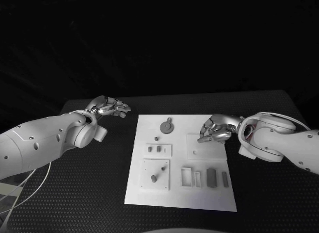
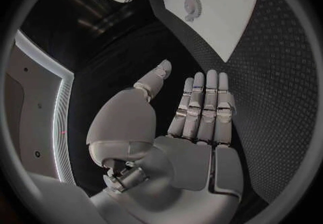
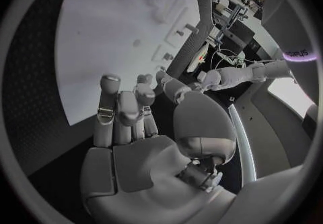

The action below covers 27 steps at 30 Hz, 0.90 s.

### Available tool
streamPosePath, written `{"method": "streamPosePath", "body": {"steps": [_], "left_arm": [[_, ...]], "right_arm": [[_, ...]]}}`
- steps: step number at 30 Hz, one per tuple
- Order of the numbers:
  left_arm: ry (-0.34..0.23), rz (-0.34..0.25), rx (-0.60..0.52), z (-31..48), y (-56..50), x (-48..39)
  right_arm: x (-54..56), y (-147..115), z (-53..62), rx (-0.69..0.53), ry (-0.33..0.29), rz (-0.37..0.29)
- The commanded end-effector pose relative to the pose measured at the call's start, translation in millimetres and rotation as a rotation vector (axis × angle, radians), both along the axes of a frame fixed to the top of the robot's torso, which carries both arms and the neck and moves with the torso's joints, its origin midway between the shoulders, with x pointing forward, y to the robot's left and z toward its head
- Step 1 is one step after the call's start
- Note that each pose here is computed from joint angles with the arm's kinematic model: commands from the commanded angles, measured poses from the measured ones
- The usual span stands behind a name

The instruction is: Assemble the parts on the task board

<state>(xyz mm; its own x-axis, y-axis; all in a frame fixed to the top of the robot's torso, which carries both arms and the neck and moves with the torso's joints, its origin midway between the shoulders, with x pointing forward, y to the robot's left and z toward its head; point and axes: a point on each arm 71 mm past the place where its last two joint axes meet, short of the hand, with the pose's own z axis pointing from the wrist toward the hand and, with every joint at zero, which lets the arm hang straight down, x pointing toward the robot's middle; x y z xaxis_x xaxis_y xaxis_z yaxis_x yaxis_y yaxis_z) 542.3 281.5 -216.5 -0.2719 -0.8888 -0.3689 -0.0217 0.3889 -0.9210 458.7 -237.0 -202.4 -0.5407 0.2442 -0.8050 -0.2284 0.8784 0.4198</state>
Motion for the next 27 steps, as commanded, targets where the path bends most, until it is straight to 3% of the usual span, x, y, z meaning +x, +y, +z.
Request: {"method": "streamPosePath", "body": {"steps": [1,3,8,20,27], "left_arm": [[-0.01,0.0,-0.009,1.9,-1.7,1.0],[-0.009,-0.001,-0.009,1.7,-2.0,1.1],[-0.008,-0.004,-0.009,0.9,-3.5,1.9],[0.002,-0.008,-0.008,-2.8,-5.1,1.8],[0.003,-0.011,-0.008,-3.3,-5.7,1.3]], "right_arm": [[-18.2,-9,-17.9,-0.08,0.288,-0.047],[-25.5,-13,-21.1,-0.066,0.352,-0.068],[-40.0,-16,-22.2,-0.096,0.415,-0.054],[-61.8,-30,-27.2,-0.157,0.474,-0.055],[-62.5,-24,-33.5,-0.177,0.448,-0.051]]}}
